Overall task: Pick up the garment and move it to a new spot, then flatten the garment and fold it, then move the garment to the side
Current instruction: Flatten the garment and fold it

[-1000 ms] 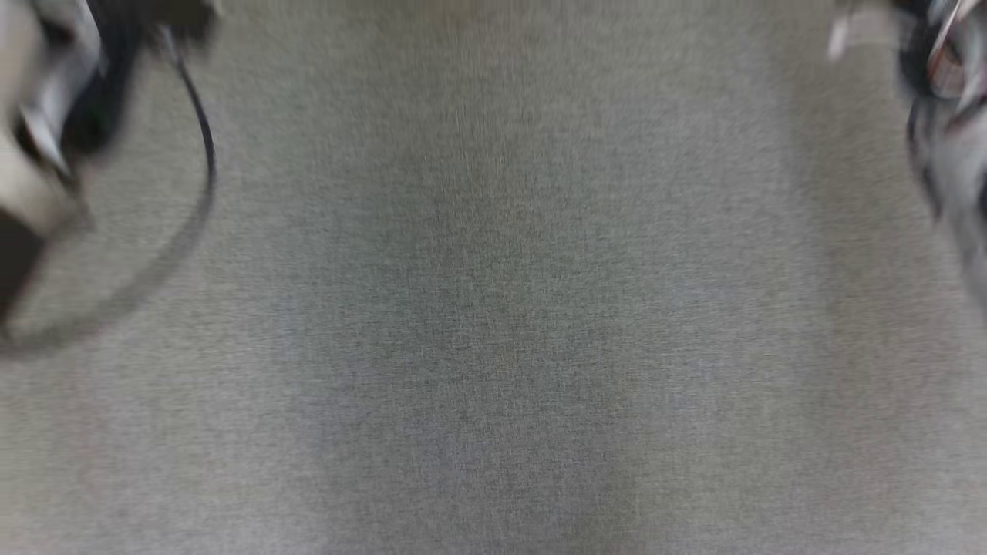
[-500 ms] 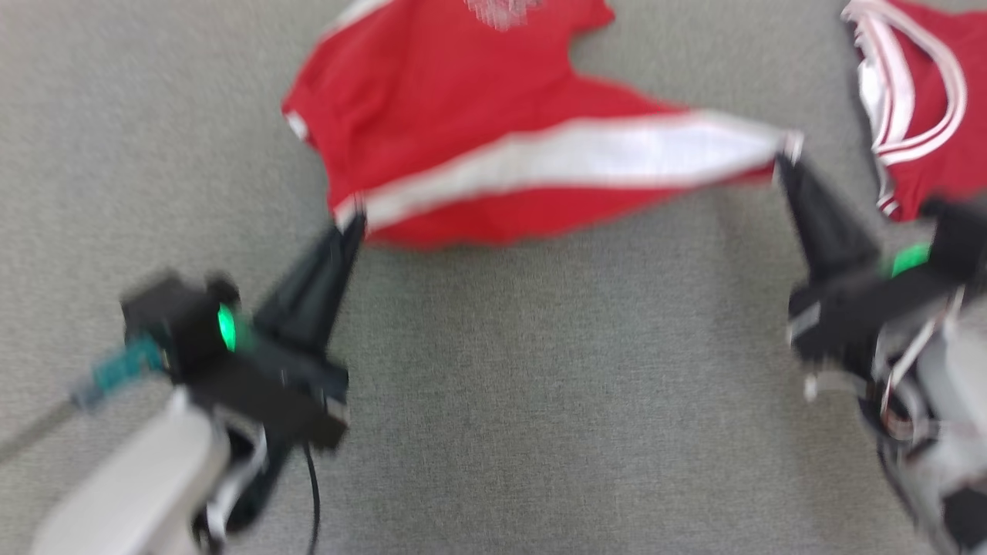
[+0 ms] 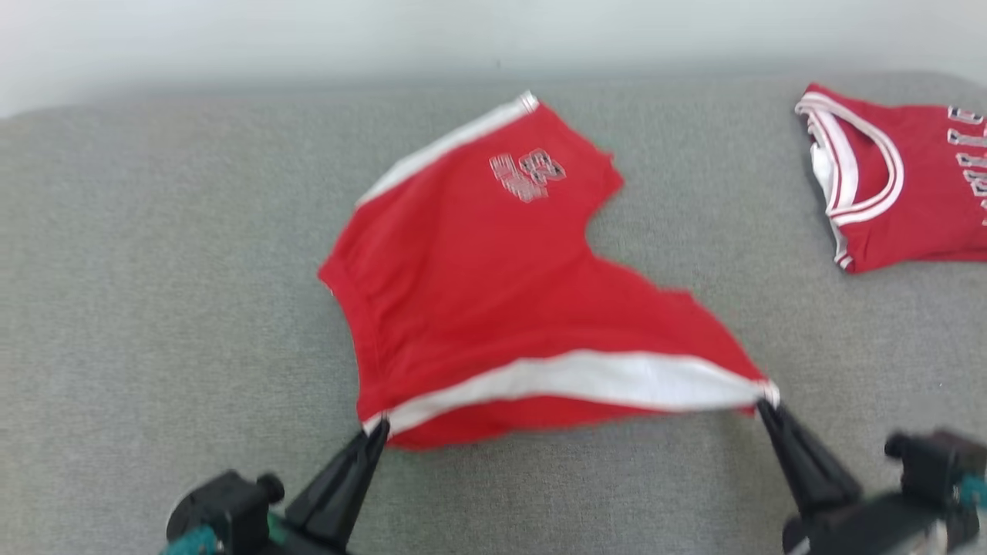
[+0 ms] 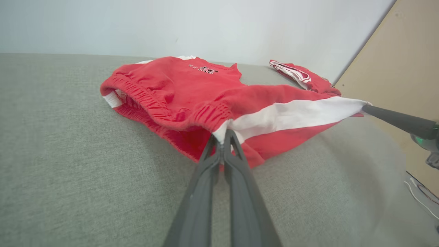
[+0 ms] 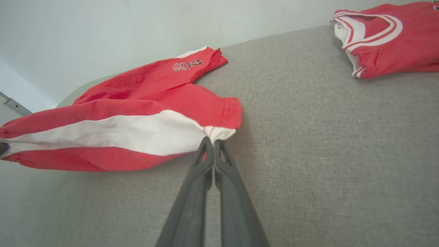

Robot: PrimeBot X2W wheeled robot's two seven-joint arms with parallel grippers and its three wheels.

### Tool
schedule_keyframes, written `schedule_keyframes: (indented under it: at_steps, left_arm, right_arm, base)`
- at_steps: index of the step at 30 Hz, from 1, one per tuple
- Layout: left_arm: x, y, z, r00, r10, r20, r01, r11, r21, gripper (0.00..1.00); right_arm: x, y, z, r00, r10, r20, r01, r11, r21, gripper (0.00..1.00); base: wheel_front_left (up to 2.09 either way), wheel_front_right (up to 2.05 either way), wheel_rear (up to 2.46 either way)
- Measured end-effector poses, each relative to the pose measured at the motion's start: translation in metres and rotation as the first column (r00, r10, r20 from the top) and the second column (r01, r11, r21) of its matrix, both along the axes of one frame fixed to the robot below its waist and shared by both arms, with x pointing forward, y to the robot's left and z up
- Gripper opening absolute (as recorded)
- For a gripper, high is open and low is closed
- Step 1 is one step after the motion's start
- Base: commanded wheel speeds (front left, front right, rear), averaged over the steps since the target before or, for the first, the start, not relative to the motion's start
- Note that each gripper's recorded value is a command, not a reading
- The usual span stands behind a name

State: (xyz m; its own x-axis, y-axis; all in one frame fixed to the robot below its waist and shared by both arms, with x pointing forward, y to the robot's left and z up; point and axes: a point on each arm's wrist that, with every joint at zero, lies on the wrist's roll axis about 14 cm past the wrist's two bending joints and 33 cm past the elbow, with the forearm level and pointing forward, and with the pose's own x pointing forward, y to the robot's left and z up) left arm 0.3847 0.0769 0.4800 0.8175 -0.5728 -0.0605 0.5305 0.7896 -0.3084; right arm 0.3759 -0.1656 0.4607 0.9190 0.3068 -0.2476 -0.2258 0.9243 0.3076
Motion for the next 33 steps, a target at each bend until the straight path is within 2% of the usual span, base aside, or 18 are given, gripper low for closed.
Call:
schedule_keyframes:
  at_steps: [10,17,24,33]
  left_arm:
    - [-0.032,0.015,-0.002,0.999,0.035,-0.002,-0.035,0.999,0.016,0.00]
    - [-0.043,0.018,-0.002,0.998,0.057,-0.005,-0.057,0.998,0.010,0.00]
    - [-0.033,0.012,0.004,0.998,0.053,0.026,-0.053,0.999,-0.004,0.00]
    - [0.006,0.016,0.025,0.992,0.070,0.108,-0.069,0.998,-0.010,0.00]
  right_arm:
    - [-0.060,0.010,-0.005,0.996,-0.038,-0.084,0.042,0.998,0.054,0.00]
    - [-0.065,0.011,0.003,0.996,-0.050,-0.069,0.055,0.996,0.063,0.00]
    - [-0.033,0.006,0.016,1.000,-0.025,-0.001,0.025,1.000,0.014,0.00]
    - [0.039,0.014,0.040,0.995,0.038,0.089,-0.037,0.999,-0.021,0.00]
  base:
    - [0.00,0.00,0.00]
    - [0.00,0.00,0.00]
    - [0.00,0.00,0.00]
    - [0.00,0.00,0.00]
